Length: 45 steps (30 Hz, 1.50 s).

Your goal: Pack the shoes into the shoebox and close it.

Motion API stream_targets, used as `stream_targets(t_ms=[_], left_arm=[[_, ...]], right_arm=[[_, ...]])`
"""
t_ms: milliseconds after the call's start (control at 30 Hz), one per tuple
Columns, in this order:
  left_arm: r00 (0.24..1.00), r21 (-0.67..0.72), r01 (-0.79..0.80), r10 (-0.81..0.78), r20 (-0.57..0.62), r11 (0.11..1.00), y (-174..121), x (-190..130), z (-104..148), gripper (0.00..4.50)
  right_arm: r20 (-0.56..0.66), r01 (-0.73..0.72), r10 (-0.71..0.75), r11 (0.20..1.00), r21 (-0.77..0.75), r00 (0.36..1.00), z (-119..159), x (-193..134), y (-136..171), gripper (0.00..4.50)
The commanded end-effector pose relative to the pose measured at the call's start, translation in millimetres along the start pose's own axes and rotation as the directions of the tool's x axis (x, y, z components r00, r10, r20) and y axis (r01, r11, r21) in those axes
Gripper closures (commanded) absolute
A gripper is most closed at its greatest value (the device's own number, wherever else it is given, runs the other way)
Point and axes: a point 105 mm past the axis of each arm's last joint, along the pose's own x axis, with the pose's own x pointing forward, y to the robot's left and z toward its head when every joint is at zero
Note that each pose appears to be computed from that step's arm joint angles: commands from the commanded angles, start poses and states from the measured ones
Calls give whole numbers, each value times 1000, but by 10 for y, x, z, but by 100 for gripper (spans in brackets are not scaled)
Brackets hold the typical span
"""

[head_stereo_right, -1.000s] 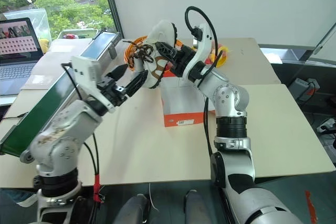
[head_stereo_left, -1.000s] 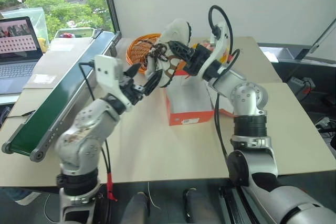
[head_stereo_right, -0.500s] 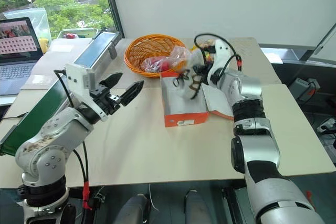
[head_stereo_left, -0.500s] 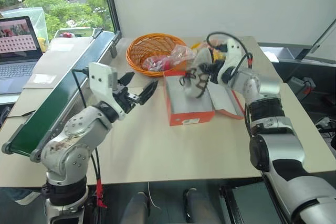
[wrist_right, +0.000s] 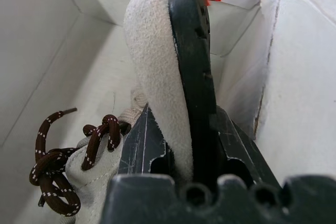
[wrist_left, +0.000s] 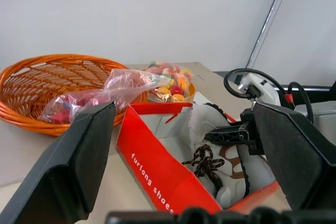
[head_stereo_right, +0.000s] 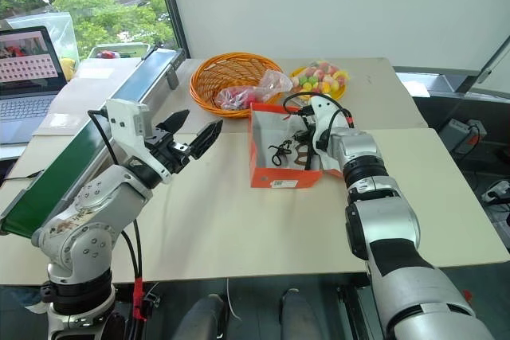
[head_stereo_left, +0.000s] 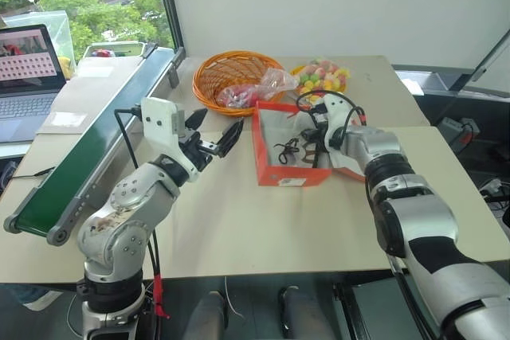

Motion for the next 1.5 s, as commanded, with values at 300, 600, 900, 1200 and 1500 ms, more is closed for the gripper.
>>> stream_targets(t_ms=[300,600,900,1200,1500], left_arm=[[998,25,-15,13,68,1000,-60,-68,129,6],[998,42,-19,17,65,999,9,-46,151,6],[927,226,-369,373,24,902,808,-223,138,6],[869,216,-488,494,27,846,1234,-550,79,3],[723,207,-675,691,-4,708,1754,-1054,42,3]], right_arm=[[159,54,-35,992,-115,987,558,-46,102,7],[348,48,30,976,-213,937,1207,-327,466,7],[425,-481,614,788,-385,665,1226,-1171,1162,7],[352,-634,747,665,-395,564,805,-1308,1408,2],[323,-583,713,697,-417,622,566,-1141,1491,2]])
